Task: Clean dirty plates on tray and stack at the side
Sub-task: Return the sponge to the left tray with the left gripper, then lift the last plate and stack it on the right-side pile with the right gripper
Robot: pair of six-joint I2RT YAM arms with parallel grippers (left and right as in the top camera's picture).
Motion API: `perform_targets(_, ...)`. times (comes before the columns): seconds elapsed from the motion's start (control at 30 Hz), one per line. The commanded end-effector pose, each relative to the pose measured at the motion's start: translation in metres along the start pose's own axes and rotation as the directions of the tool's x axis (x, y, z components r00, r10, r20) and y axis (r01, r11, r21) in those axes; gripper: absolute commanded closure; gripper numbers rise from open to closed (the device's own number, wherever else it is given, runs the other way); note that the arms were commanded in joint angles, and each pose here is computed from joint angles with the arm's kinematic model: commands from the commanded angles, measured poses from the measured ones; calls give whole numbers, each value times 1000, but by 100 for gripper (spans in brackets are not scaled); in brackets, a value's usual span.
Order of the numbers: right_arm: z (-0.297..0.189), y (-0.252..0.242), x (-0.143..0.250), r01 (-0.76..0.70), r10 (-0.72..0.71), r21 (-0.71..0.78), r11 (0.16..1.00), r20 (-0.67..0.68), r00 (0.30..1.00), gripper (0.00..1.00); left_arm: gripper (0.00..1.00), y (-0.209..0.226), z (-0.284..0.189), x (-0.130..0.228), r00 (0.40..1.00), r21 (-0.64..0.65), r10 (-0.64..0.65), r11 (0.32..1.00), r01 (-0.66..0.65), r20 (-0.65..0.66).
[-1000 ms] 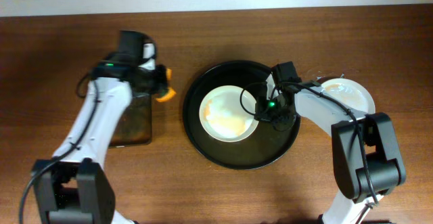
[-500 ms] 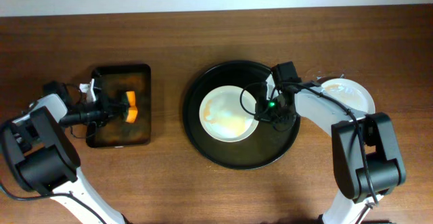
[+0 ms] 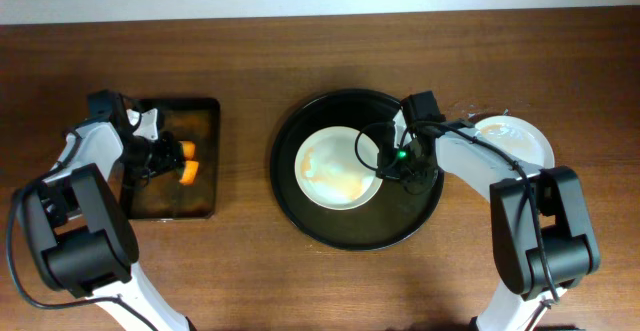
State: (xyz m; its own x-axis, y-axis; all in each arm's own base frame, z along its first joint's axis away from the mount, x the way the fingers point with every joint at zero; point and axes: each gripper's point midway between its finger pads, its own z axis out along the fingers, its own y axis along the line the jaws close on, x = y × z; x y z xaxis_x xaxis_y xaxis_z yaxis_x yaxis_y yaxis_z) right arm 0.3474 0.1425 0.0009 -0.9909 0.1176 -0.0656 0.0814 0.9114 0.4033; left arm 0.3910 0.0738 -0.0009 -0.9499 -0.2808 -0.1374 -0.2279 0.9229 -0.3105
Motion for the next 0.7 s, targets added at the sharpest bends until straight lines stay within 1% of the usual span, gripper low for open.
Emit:
perform_targets(0.0, 16, -34, 25, -29, 39, 128, 991, -73, 997, 93, 89, 55, 11, 20, 995, -288, -74, 956, 53, -63)
perform_targets(0.07, 16, -34, 26, -30, 40, 129, 991, -76, 996, 93, 89, 74, 3, 26, 987, -448, -157, 886, 121, -44)
perform_targets(0.1, 16, -34, 26, -30, 40, 129, 991, -76, 996, 93, 89, 73, 3, 27, 985, -465, -170, 875, 133, -39)
perform_targets(0.13, 16, -34, 26, -30, 40, 130, 991, -77, 996, 93, 92, 67, 5, 27, 987, -457, -157, 881, 119, -45)
perform_targets(0.17, 16, -34, 26, -31, 41, 130, 991, -79, 996, 93, 98, 60, 7, 27, 989, -456, -141, 884, 101, -54)
perform_targets(0.2, 16, -35, 28, -32, 43, 132, 991, -84, 996, 93, 99, 48, 9, 27, 992, -453, -110, 889, 70, -62)
perform_targets(0.27, 16, -36, 30, -34, 47, 136, 990, -93, 995, 93, 99, 18, -1, 18, 999, -440, -30, 898, 12, -34)
perform_targets(0.33, 15, -36, 31, -35, 49, 138, 990, -97, 994, 93, 99, -10, -26, 7, 999, -423, 40, 906, -21, 35)
perform_targets(0.37, 15, -36, 32, -36, 50, 139, 990, -99, 994, 93, 99, -21, -46, 1, 994, -414, 63, 910, -21, 86)
perform_targets(0.4, 15, -36, 32, -35, 49, 139, 990, -99, 994, 93, 92, -28, -67, -3, 988, -407, 76, 913, -15, 133)
perform_targets(0.43, 15, -36, 32, -36, 50, 139, 990, -99, 994, 93, 89, -29, -72, -3, 987, -405, 78, 914, -14, 142)
perform_targets(0.5, 15, -37, 33, -34, 49, 141, 989, -105, 993, 93, 81, -28, -73, 4, 990, -409, 72, 912, -17, 119)
perform_targets(0.57, 15, -37, 34, -35, 51, 143, 989, -109, 993, 93, 80, -25, -74, 7, 992, -425, 71, 905, -20, 104)
perform_targets(0.6, 15, -37, 34, -35, 51, 143, 989, -109, 993, 93, 75, -25, -74, 8, 992, -425, 70, 905, -20, 103)
perform_targets(0.67, 15, -37, 34, -35, 51, 143, 989, -109, 993, 92, 75, -24, -74, 16, 996, -430, 61, 903, -25, 71)
